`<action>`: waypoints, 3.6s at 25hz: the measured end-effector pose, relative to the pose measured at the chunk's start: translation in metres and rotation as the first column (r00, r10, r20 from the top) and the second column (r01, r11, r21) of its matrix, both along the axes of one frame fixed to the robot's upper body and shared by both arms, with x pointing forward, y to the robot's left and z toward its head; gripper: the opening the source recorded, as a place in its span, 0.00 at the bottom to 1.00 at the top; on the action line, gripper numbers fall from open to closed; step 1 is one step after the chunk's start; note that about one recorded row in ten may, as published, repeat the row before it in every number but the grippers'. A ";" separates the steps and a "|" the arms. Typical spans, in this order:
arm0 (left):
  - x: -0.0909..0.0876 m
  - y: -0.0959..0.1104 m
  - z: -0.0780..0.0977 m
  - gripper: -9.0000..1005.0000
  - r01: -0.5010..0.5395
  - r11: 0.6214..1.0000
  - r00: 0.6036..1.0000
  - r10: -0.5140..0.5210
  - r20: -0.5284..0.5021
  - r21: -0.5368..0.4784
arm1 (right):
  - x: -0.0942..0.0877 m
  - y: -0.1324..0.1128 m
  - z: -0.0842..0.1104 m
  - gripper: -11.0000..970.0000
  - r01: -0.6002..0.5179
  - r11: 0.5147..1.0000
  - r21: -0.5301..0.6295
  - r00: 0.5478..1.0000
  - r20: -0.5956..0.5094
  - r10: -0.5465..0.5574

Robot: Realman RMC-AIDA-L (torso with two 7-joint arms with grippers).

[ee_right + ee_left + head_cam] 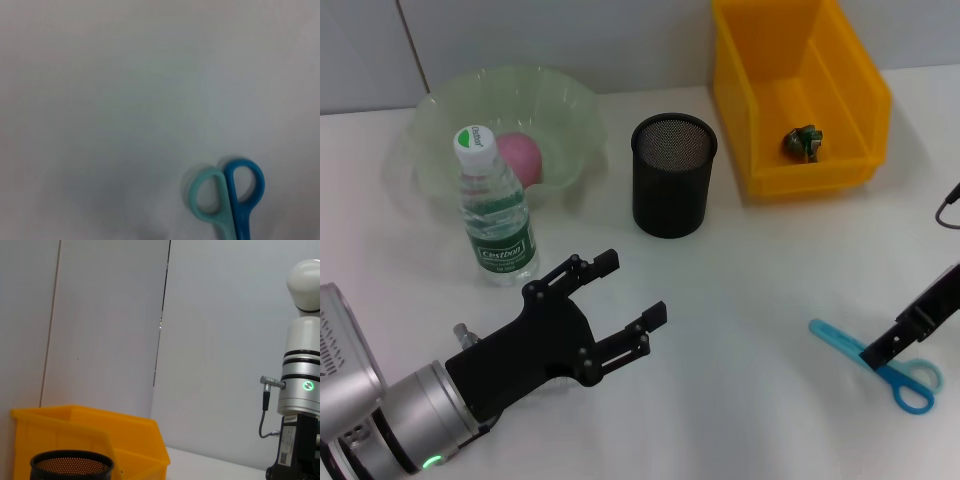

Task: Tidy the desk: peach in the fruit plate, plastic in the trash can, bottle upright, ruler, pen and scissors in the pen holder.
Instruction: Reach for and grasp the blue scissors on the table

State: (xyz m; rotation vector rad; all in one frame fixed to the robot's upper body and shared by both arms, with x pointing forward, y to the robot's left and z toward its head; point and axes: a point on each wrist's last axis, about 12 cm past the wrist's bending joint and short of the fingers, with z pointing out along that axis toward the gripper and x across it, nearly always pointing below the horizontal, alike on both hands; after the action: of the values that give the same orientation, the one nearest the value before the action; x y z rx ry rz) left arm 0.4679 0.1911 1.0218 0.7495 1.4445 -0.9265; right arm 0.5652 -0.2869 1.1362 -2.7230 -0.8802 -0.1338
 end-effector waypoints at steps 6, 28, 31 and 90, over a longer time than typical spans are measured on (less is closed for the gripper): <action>0.001 -0.001 0.001 0.80 0.002 1.000 1.000 -0.002 0.002 0.000 | 0.003 0.005 0.001 0.82 -0.016 1.000 -0.001 1.000 0.001 0.016; 0.001 -0.001 0.000 0.80 0.013 1.000 1.000 -0.013 0.003 0.007 | 0.005 0.019 -0.002 0.82 -0.053 0.997 -0.058 0.998 -0.024 0.052; 0.001 -0.001 0.000 0.80 0.014 1.000 1.000 -0.014 0.003 0.008 | 0.004 0.021 -0.003 0.81 -0.065 0.996 -0.063 0.998 -0.030 0.063; -0.004 -0.004 -0.003 0.80 0.047 0.999 0.999 -0.046 -0.007 0.025 | 0.008 0.041 -0.009 0.80 -0.079 0.977 -0.198 0.997 -0.037 0.073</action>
State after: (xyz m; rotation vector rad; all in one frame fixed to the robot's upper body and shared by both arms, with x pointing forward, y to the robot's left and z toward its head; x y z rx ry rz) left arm 0.4637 0.1874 1.0185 0.8025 1.4526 -0.9484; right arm 0.5732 -0.2461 1.1271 -2.8601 -1.0394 0.0111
